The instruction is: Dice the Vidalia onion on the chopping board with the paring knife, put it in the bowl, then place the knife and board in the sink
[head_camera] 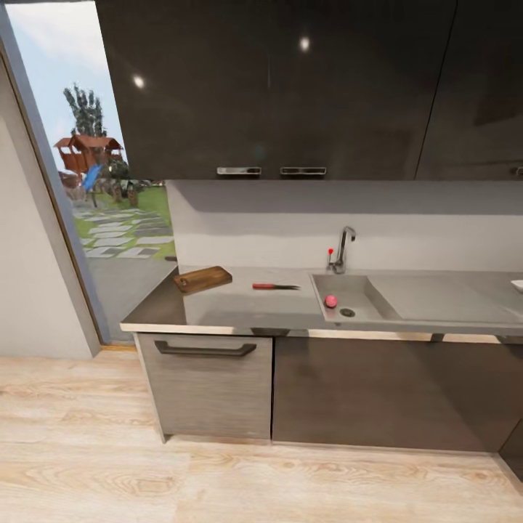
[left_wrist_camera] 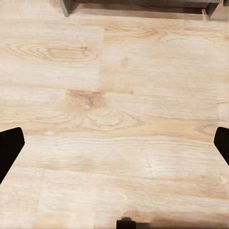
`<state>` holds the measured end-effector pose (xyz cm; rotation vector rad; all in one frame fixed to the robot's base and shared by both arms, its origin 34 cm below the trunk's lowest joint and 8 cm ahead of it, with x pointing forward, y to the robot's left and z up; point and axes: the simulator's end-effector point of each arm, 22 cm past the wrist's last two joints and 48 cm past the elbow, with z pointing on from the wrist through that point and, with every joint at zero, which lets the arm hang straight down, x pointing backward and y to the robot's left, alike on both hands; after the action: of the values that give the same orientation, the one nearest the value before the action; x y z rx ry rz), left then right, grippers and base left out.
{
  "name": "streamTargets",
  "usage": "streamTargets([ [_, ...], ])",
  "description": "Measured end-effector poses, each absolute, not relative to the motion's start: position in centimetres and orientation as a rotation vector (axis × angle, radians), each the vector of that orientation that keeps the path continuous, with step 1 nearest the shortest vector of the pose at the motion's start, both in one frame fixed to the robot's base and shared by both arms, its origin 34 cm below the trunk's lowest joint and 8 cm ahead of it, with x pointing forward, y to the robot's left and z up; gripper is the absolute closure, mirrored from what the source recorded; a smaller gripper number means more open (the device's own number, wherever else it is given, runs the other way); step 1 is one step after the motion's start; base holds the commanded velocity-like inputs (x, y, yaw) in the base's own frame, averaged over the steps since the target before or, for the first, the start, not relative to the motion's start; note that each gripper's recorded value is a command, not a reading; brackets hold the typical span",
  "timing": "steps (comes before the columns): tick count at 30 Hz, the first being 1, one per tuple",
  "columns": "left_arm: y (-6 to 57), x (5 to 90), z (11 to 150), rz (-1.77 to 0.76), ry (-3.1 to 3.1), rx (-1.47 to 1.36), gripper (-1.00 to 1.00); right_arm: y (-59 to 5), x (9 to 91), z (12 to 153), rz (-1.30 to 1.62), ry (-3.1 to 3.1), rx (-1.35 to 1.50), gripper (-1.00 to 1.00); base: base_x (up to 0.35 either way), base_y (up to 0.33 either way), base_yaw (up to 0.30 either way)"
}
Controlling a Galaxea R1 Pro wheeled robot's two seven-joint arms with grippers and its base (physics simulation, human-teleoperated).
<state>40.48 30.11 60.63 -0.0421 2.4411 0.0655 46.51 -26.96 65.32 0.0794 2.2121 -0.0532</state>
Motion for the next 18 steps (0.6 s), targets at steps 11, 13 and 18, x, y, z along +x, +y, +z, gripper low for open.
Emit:
streamTargets([
  [11, 30.1, 40.3, 62.1, 0.066, 2.441, -0.042, -1.0, -27.0, 46.3, 66.8, -0.053, 2.212, 0.079, -1.0, 0.0, 0.0, 0.0],
  [13, 30.1, 40.3, 62.3, 0.066, 2.441, -0.042, -1.0, -27.0, 46.3, 67.0, -0.053, 2.213, 0.079, -1.0, 0.0, 0.0, 0.0],
  [18, 30.1, 40.2, 62.9, 0.066, 2.441, -0.042, -1.0, -27.0, 46.2, 67.6, -0.053, 2.213, 0.079, -1.0, 0.0, 0.0, 0.0],
])
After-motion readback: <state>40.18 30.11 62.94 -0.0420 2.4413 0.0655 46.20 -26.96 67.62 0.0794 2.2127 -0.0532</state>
